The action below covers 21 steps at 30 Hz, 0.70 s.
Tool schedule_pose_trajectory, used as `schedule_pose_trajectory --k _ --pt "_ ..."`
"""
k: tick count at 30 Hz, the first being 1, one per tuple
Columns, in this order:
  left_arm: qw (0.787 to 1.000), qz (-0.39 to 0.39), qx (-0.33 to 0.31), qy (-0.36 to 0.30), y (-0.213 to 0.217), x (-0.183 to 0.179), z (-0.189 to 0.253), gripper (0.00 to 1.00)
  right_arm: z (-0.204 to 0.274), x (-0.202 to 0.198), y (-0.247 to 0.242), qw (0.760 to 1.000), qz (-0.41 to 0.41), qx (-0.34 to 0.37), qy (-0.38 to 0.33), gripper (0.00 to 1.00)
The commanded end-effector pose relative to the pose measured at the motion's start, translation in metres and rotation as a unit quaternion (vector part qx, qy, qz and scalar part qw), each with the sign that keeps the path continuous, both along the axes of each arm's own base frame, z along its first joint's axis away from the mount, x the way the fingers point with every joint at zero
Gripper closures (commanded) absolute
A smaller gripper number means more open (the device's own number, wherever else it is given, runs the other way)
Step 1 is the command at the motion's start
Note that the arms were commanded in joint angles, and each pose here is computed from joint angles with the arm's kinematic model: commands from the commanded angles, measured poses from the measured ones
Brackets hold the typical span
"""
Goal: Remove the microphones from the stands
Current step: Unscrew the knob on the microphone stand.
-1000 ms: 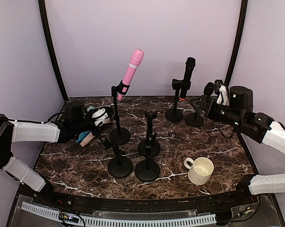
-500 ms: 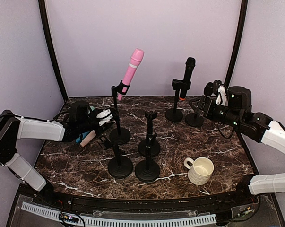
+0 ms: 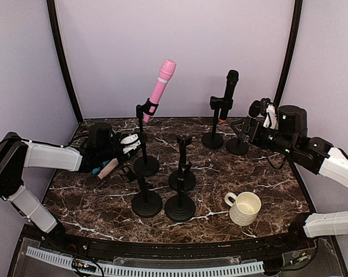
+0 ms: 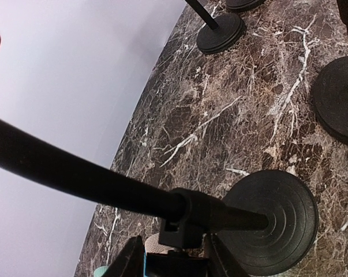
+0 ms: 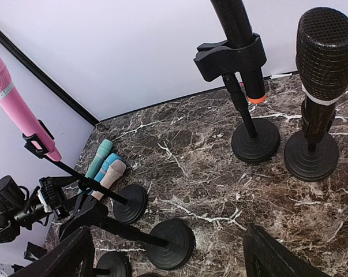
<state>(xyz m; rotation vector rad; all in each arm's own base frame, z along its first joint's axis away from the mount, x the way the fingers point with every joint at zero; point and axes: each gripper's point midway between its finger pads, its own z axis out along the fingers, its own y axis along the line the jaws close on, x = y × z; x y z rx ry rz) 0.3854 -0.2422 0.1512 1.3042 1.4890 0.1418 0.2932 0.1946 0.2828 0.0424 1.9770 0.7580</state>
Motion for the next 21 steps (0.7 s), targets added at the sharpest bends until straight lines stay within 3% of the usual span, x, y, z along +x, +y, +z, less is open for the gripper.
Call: schedule_pose_trajectory --k 1,11,21 --pt "1.000 -0.001 0.008 -0.015 -0.001 0.003 0.007 0.63 0.015 0.001 -0.004 1.000 -0.008 0.007 -0.021 0.10" --pt "1.000 -0.008 0.006 0.019 -0.003 -0.003 0.001 0.77 0.016 -0.001 -0.007 1.000 -0.010 0.011 -0.022 0.10" --pt "0.994 -0.025 -0.009 0.102 -0.012 -0.017 -0.012 0.84 0.016 -0.005 -0.008 1.000 -0.009 0.017 -0.022 0.10"
